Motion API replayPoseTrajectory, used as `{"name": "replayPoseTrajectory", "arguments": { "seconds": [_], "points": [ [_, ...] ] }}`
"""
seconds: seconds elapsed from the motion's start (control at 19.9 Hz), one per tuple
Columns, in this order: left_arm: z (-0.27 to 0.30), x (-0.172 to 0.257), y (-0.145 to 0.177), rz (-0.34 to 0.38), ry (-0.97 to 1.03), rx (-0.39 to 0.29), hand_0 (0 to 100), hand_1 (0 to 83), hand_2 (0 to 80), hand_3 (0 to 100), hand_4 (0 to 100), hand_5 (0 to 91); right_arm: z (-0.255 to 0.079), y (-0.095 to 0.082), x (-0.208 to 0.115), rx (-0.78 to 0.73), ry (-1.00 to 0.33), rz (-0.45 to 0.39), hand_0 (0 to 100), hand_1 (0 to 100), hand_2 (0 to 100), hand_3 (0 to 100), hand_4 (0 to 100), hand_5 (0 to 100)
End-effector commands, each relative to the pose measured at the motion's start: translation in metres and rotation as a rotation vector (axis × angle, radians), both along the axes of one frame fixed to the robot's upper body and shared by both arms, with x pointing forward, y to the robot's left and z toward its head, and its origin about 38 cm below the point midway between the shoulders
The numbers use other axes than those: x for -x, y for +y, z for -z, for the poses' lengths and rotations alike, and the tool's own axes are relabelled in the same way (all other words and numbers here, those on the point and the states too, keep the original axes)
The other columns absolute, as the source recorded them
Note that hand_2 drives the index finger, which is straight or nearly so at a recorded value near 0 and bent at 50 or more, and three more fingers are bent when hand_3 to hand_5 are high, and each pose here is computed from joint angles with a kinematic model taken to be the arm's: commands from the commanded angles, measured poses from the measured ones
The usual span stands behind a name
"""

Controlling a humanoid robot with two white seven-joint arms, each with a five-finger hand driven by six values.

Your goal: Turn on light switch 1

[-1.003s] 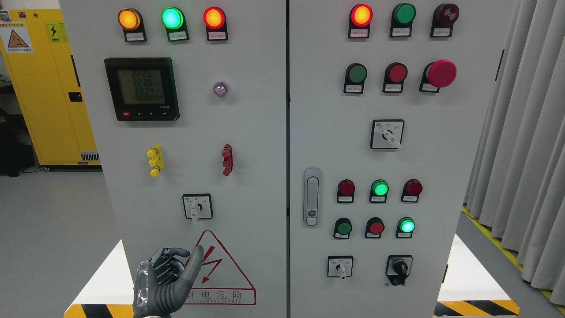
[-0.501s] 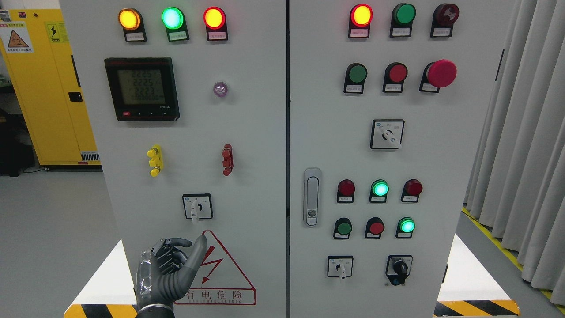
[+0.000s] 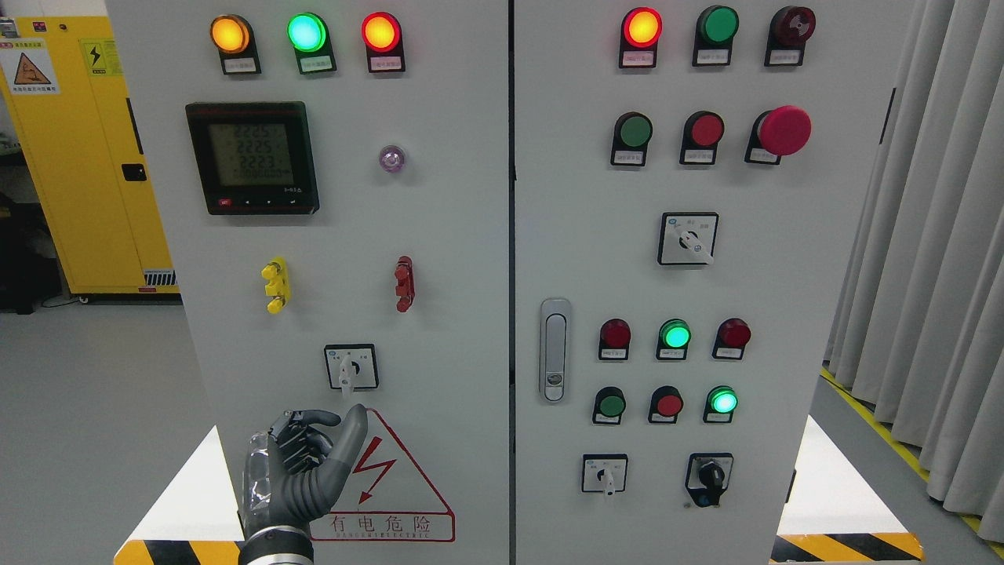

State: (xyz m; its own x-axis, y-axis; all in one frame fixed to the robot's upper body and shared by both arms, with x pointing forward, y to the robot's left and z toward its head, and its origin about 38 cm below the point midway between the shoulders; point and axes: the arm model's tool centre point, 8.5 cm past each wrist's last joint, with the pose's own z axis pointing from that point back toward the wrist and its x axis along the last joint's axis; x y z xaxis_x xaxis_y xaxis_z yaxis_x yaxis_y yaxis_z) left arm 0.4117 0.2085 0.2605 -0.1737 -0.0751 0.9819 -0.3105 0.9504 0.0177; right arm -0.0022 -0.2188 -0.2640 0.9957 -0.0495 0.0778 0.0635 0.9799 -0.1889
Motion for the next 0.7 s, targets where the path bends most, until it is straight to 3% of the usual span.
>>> {"name": "replayPoseTrajectory", "arguments": {
  "seconds": [0.0, 0.65],
  "points": [
    [-0.005, -0.002, -0.003, 0.002, 0.001, 0.005, 16, 69.0, 58.9, 90, 89, 84.5, 0.000, 0.000, 0.000, -0.001, 0.000, 0.000, 0, 50, 4, 0, 0, 0],
    [-0.020, -0.007, -0.004, -0.013, -0.019, 0.011, 17, 69.5, 59.5, 90, 89, 84.4, 0.000, 0.000, 0.000, -0.001, 0.000, 0.000, 0, 50, 4, 0, 0, 0]
  ]
}}
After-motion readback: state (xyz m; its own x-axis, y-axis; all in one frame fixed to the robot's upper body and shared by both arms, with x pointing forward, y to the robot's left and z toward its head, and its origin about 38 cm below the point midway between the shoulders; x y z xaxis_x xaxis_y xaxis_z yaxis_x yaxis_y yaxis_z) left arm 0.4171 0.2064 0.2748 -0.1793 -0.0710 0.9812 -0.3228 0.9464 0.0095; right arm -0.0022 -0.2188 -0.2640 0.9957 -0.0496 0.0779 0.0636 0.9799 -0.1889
